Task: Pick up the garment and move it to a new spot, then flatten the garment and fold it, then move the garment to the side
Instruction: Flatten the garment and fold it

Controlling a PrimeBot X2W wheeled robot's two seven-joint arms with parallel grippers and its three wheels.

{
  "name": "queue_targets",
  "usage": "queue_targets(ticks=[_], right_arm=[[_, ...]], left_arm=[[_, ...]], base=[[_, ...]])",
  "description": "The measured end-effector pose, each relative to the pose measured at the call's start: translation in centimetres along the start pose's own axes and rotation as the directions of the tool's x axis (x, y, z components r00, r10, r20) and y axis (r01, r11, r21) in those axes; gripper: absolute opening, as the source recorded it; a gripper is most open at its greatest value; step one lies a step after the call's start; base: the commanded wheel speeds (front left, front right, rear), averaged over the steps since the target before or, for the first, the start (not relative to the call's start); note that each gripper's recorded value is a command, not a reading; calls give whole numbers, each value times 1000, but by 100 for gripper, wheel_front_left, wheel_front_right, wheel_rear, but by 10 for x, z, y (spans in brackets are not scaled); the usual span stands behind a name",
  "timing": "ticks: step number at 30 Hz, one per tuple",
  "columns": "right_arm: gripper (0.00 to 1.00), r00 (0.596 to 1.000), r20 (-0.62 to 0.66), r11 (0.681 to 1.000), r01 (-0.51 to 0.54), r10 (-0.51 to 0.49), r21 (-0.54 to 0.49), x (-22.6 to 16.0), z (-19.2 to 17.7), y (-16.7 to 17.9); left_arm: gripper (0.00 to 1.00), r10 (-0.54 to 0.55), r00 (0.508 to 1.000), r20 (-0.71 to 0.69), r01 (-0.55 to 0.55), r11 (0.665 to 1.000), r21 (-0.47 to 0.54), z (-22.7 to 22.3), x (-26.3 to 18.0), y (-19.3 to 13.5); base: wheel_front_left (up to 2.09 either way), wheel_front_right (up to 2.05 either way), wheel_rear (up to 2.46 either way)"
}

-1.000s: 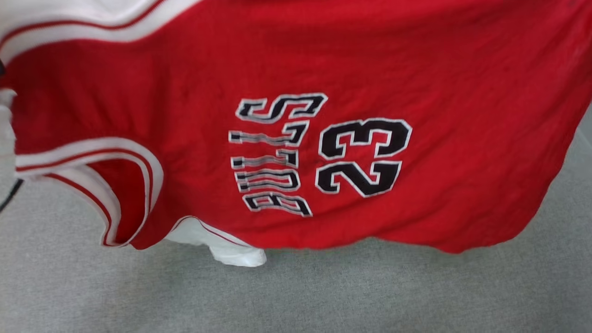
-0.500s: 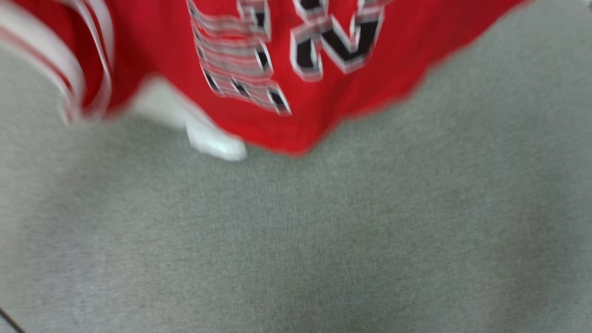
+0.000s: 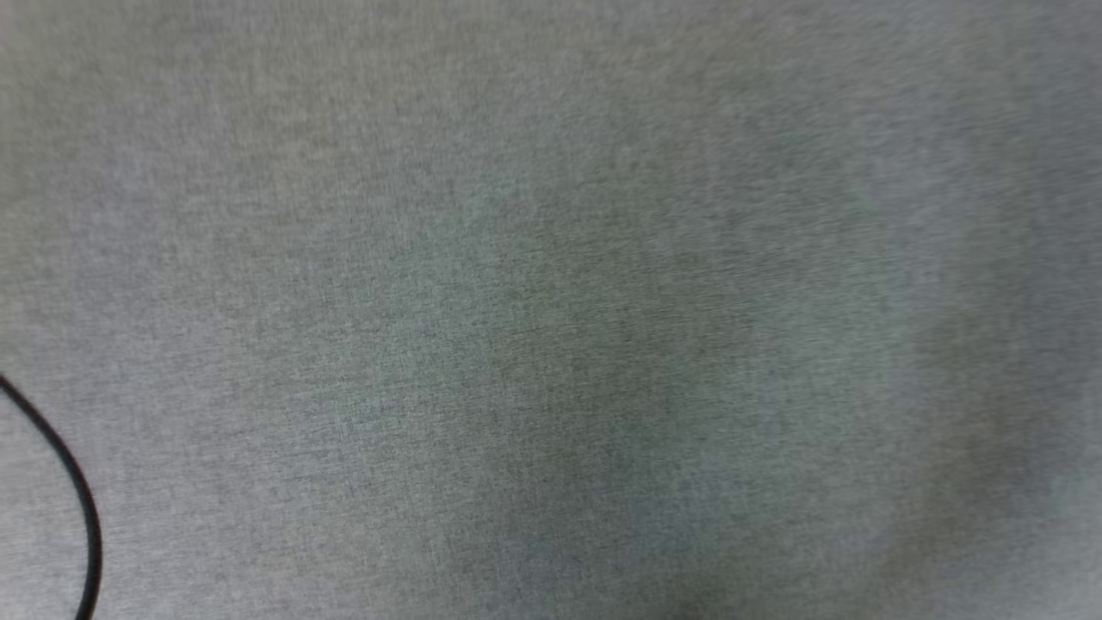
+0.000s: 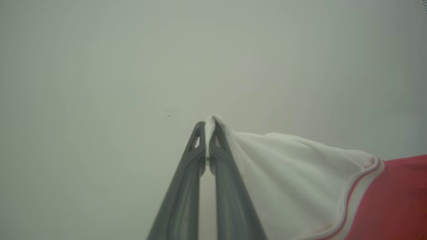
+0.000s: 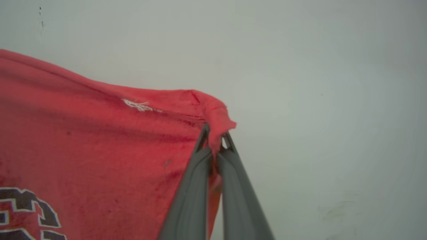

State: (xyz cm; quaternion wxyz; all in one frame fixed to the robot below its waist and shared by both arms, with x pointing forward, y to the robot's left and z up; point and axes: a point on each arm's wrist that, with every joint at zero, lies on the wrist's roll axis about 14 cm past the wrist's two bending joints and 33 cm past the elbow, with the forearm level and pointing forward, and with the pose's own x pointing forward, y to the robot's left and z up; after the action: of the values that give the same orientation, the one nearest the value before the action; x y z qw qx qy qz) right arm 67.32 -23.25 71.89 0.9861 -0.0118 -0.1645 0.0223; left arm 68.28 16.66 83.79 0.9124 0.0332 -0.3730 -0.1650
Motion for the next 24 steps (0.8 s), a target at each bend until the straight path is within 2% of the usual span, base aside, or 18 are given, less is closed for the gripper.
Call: queue_targets(ticks=[5,9,11,14,16,18,21,24], right_arm=[[0,1000,10,1000,4,-4,-21,17,-37,5],[0,998,-63,999,-27,29,42,17,-81,22],[0,995,-94,998,-41,45,47,12,-101,28],[0,982,-179,996,-45,58,78,-7,-141,34],[0,975,-216,991,-29,57,130,-21,-158,36],[0,963,-257,990,-43,77,136,-38,-173,44],[0,939,-329,986,-55,104,155,-70,-197,54],[0,924,-370,982,-35,102,183,-99,-207,52]], left_arm=[[0,8,999,-42,-8,1000,3,-46,-3,0],[0,-34,988,-150,40,999,33,-95,-26,-15],[0,-44,977,-210,45,999,0,-122,-44,-22],[0,-53,960,-274,41,998,-51,-145,-70,-30],[0,-50,950,-308,9,991,-134,-157,-89,-39],[0,-57,930,-364,-9,984,-178,-170,-115,-47],[0,-71,908,-413,-23,976,-219,-173,-149,-56],[0,-94,879,-468,-36,964,-262,-173,-191,-71]], base=[[0,0,0],[0,0,0],[0,0,0],[0,0,0],[0,0,0],[0,0,0],[0,0,0],[0,0,0]])
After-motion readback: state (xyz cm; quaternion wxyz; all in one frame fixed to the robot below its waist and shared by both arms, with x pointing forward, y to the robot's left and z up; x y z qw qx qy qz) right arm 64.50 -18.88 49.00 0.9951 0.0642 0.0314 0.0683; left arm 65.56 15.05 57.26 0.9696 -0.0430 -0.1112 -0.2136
